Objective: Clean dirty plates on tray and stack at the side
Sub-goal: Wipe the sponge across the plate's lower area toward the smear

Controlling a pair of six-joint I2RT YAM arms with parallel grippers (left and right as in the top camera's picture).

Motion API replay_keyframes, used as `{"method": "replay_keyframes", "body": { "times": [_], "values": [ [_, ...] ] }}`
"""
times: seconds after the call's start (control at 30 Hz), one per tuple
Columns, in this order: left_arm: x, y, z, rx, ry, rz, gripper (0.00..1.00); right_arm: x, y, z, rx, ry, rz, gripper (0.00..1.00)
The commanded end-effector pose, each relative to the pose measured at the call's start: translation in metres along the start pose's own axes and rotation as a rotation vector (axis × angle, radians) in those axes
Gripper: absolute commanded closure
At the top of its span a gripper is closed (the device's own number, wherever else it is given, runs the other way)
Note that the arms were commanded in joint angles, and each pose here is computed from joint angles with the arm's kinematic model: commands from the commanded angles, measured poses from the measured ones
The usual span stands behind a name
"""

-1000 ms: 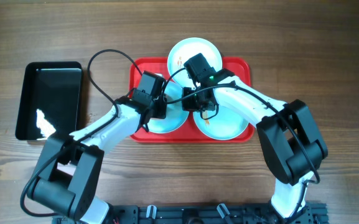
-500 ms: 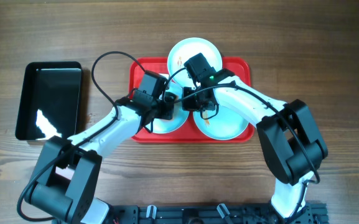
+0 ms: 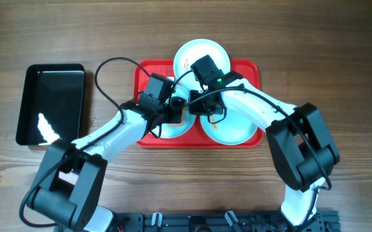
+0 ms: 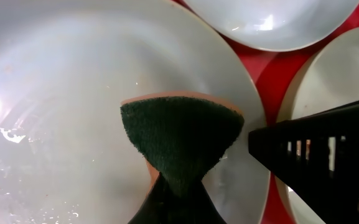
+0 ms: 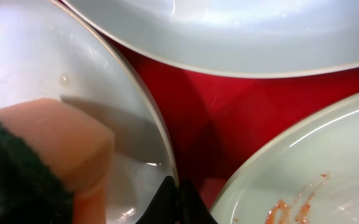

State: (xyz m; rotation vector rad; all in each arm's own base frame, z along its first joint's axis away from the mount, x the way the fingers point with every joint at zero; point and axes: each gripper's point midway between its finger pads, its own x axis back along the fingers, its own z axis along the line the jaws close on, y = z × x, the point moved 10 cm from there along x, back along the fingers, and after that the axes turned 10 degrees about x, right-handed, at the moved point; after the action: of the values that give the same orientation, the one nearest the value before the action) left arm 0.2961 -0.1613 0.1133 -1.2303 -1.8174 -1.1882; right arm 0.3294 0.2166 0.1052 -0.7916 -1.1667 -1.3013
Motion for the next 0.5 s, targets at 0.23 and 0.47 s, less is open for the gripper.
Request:
{"method": "replay_keyframes", "body": {
  "times": [0.23, 0.47],
  "values": [
    [-0.019, -0.008, 0.030, 0.011, 0.288, -0.026, 0.96, -0.008, -0.001, -0.006, -0.023, -0.039, 0.016, 0.96],
    [-0.008, -0.006, 0.053, -0.094, 0.587, -0.105, 0.96, -0.008, 0.000, -0.006, -0.022, -0.039, 0.015, 0.96]
  ]
}}
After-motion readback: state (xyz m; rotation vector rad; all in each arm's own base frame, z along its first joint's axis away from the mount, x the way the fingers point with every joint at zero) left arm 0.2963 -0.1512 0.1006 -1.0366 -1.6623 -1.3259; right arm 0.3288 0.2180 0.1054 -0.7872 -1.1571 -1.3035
